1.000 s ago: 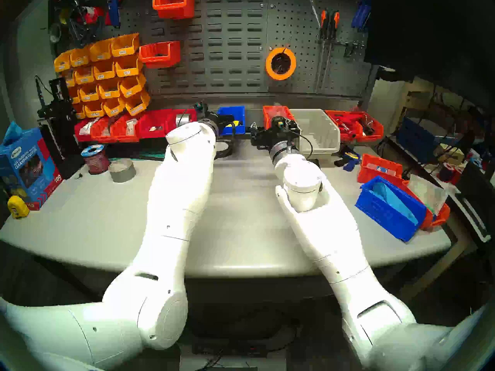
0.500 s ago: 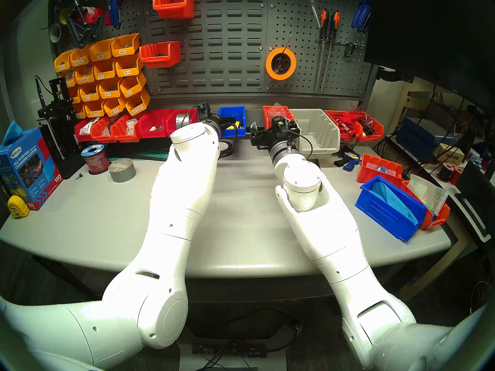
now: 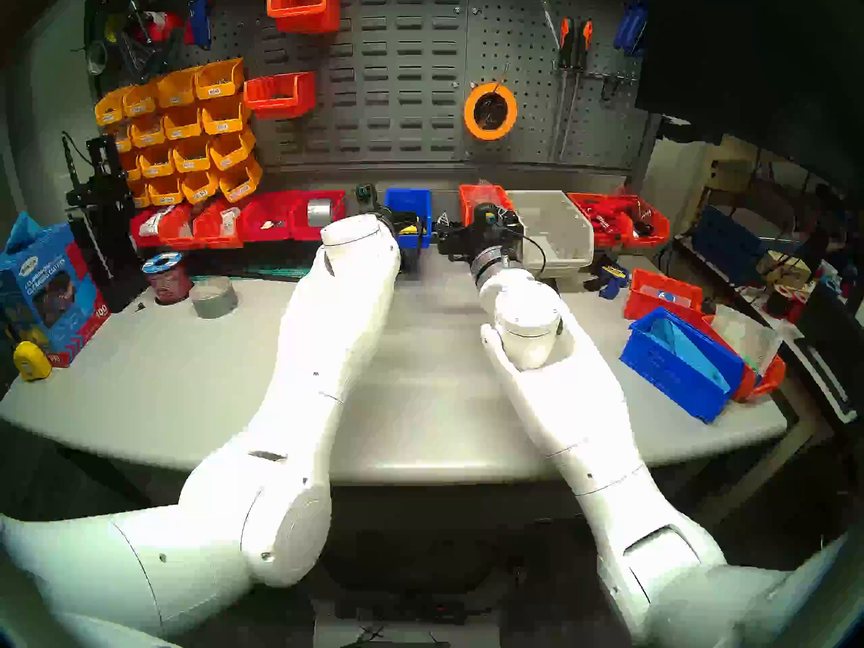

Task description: Hang all the unorganized tool boxes onto the wall

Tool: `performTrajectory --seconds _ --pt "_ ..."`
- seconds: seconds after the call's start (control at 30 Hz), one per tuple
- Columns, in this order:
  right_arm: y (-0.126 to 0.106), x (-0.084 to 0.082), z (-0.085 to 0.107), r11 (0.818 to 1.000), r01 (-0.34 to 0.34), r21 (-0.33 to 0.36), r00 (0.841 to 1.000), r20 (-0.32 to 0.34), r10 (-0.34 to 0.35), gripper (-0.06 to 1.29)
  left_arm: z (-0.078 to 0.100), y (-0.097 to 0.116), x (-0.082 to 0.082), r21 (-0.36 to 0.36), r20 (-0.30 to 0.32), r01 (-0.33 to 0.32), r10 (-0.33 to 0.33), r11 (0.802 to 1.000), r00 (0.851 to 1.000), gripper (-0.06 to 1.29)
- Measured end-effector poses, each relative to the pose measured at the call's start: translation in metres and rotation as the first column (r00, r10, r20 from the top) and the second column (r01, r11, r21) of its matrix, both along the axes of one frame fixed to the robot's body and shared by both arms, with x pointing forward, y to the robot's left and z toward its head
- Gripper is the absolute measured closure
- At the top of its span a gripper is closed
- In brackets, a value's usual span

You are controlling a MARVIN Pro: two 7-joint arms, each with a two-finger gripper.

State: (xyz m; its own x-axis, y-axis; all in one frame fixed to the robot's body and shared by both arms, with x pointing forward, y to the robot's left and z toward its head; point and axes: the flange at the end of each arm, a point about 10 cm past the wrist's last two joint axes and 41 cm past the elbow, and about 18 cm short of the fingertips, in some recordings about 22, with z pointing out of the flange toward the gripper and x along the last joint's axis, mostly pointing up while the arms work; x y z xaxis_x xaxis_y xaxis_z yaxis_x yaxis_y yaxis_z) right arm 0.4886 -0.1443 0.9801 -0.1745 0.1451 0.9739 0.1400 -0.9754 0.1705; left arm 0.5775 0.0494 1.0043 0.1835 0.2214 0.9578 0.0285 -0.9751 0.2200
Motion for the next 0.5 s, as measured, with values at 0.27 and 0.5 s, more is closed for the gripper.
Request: performTrajectory --seconds 0.27,0.5 --pt "0.0 0.0 0.0 1.0 0.0 0.0 1.0 0.0 0.0 -0.01 -0.016 0.002 0.01 -0.014 -0.061 -0.004 0.004 1.0 0.998 0.81" --pt "0.0 0.0 0.0 1.0 0.0 0.0 1.0 0.0 0.0 -0.01 -0.016 0.001 0.012 -0.027 -0.073 0.0 -0.002 1.0 0.997 0.0"
